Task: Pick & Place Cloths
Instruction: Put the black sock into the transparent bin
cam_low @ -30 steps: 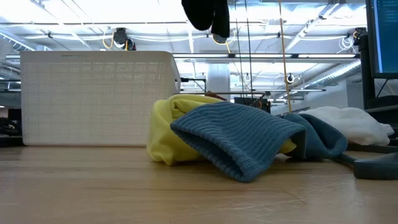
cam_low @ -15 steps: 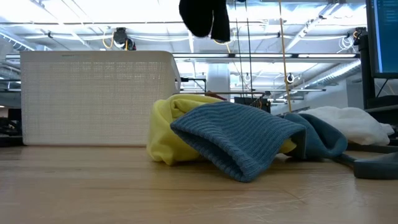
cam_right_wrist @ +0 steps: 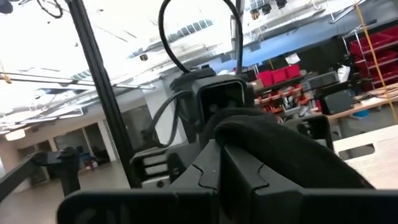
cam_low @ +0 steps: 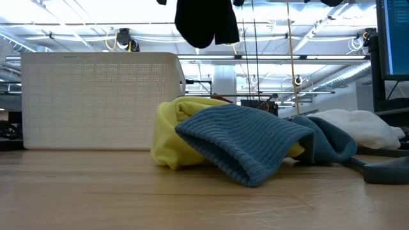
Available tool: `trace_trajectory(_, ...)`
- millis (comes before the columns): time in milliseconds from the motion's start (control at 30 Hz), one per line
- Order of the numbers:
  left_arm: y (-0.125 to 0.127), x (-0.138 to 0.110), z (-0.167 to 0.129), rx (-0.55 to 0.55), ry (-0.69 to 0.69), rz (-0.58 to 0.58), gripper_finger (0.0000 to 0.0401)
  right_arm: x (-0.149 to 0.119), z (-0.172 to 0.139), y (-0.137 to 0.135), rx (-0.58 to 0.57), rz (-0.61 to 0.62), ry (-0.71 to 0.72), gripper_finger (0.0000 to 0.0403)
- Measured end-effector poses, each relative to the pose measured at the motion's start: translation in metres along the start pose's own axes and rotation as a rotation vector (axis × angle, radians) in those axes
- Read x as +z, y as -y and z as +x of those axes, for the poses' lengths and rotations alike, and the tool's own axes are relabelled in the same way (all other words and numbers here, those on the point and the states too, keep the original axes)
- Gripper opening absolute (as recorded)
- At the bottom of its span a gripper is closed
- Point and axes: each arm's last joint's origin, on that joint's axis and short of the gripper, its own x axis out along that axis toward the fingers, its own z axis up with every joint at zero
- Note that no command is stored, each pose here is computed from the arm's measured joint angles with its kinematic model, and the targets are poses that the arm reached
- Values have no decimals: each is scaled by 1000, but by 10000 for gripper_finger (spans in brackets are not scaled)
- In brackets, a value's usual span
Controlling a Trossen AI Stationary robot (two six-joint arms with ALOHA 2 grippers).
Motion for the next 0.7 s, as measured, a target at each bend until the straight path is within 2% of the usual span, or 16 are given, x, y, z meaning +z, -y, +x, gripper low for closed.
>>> trace_trajectory(300,-8,1,4,-15,-1,-24,250,1,0,-1,19,12,2,0)
trace_trajectory(400,-10,1,4,-9,4,-29,234,1,0,-1,19,13,1,0)
trace_trajectory(533,-11,2,5,-3,7,-29,174,1,0,0,19,12,1,0)
trace_trajectory(700,-11,3,5,-21,22,-35,52,1,0,-1,21,12,0,0)
